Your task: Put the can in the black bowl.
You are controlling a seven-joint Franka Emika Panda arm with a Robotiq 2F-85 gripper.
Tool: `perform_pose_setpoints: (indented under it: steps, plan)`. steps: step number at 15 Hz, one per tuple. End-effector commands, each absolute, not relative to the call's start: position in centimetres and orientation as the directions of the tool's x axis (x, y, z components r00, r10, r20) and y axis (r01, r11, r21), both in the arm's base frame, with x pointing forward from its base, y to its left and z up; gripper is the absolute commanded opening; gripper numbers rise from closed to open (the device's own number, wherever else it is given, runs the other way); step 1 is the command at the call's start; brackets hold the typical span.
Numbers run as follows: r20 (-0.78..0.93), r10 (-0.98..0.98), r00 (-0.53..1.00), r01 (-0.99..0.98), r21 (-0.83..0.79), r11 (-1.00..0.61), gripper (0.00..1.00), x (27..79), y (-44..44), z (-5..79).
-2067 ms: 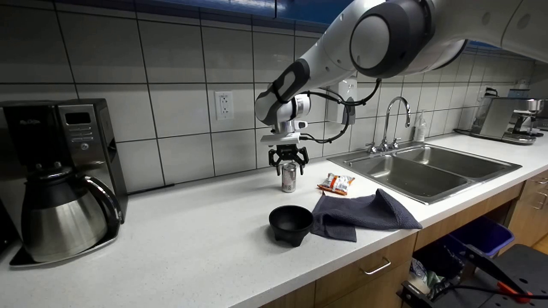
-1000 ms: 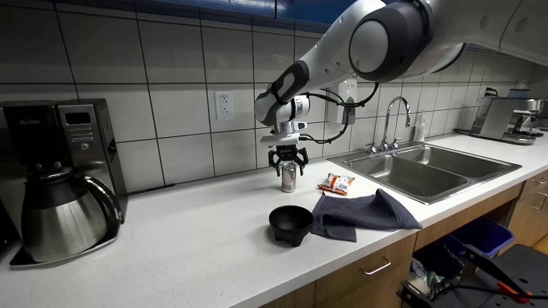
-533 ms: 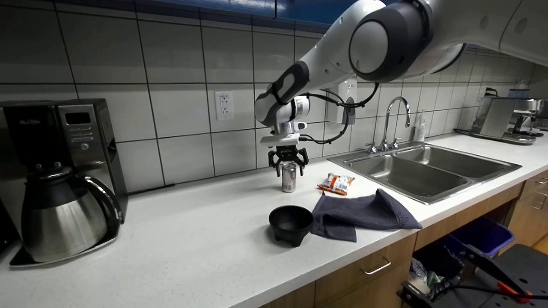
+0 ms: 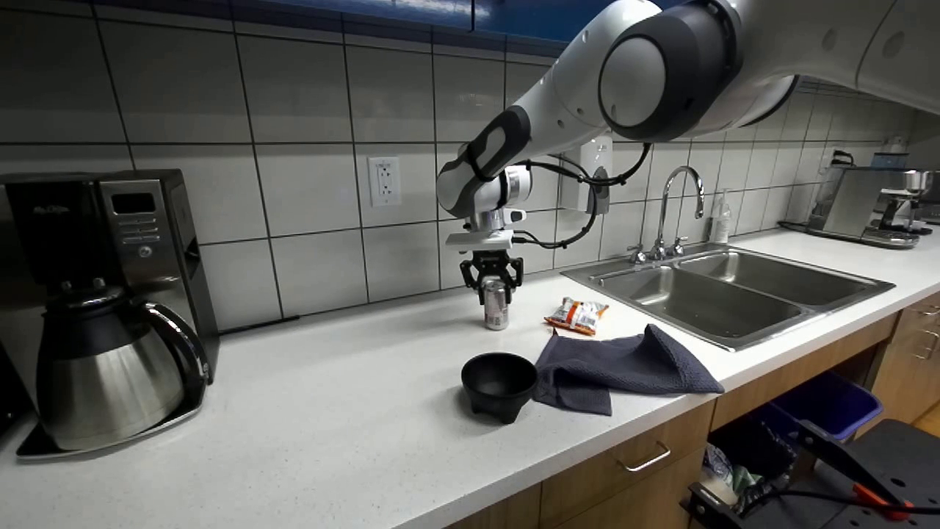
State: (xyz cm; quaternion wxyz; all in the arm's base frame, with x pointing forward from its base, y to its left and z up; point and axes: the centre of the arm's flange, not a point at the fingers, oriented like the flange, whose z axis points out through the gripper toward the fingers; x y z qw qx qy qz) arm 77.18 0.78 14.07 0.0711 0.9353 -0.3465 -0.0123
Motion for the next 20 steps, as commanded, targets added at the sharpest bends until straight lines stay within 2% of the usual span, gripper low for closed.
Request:
perform_pose_setpoints:
  steps: [1,8,20]
  plan:
    - [0.046,-0.671,0.74,-0.671,0.112,-0.733,0.39,77.1,0.4,15.1]
    - [0.088,-0.69,0.719,-0.693,0.011,-0.721,0.39,74.0,-0.4,20.2]
    - [0.176,-0.64,0.748,-0.647,-0.027,-0.762,0.39,66.0,2.8,26.4]
